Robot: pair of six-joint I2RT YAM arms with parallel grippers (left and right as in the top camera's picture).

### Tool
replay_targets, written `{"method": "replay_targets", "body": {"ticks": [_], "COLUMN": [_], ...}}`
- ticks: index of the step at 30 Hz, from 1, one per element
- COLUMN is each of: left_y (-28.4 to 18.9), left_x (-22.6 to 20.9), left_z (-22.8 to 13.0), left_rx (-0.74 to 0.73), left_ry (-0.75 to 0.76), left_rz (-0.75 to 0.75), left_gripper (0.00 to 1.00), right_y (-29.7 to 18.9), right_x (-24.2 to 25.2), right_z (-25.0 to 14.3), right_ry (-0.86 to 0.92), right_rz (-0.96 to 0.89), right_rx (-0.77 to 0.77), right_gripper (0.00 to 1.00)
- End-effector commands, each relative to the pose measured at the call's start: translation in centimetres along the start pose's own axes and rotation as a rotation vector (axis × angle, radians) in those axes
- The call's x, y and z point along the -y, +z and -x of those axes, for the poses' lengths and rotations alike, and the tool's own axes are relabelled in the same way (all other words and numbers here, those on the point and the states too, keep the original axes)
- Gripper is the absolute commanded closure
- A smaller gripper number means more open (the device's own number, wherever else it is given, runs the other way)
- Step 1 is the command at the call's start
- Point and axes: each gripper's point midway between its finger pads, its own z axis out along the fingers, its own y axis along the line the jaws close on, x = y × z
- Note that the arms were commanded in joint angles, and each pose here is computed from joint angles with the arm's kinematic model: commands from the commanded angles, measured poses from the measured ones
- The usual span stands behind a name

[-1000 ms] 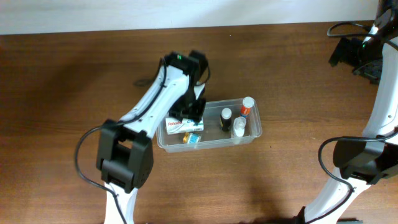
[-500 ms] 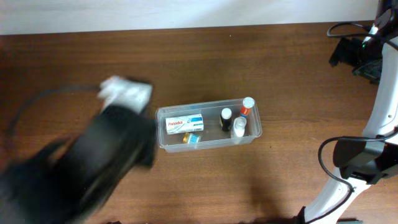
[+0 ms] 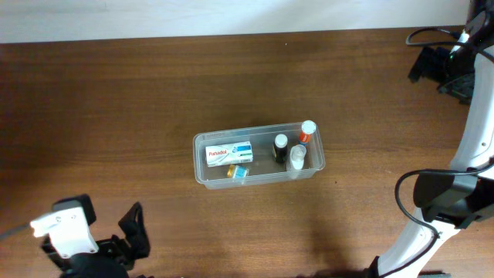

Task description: Pack container

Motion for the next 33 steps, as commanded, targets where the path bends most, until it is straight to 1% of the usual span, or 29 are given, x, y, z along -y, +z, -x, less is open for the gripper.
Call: {"method": "replay_targets", "body": {"ticks": [1, 5, 9, 12, 17, 22, 25, 31, 33], "left_y": [2.2, 5.8, 9.0, 10.5, 12.5, 14.0, 14.3, 14.4, 14.4], "left_x": [1.3, 5.0, 7.2, 8.5, 9.8, 9.6, 10.2, 10.3, 10.5], "left_z": [-1.8, -3.9, -5.7, -6.6, -9.2, -11.7, -12.5, -12.6, -13.2], "left_rx": [0.019, 0.045, 0.091, 0.106, 0.061, 0.005, -0.017, -0.02, -0.053], "left_ry": [-0.182, -0.126, -0.163, -0.194, -0.174, -0.12, -0.125, -0.137, -0.128], "left_rz": [-0.036, -0.094, -0.106, -0.131, -0.146, -0.119, -0.142, -0.151, -0.164], "left_gripper": [0.01, 0.01, 0.01, 0.01, 0.0, 0.0, 0.0, 0.0, 0.0], "right_y": [-1.5, -1.5, -1.5, -1.5, -1.5, -1.5, -1.5, -1.5, -1.5], "right_x": [0.3, 0.3, 0.3, 0.3, 0.3, 0.3, 0.3, 0.3, 0.3], "right_z": [0.0, 0.0, 0.0, 0.0, 0.0, 0.0, 0.0, 0.0, 0.0], "right_ry": [0.004, 0.004, 0.004, 0.004, 0.004, 0.004, 0.004, 0.004, 0.004], "right_rz": [-0.001, -0.001, -0.001, -0.001, -0.001, 0.0, -0.001, -0.001, -0.001], "right_rx": [0.036, 0.036, 0.036, 0.036, 0.036, 0.035, 0.036, 0.036, 0.036], "right_gripper": [0.02, 0.02, 0.02, 0.02, 0.02, 0.02, 0.02, 0.02, 0.02]}}
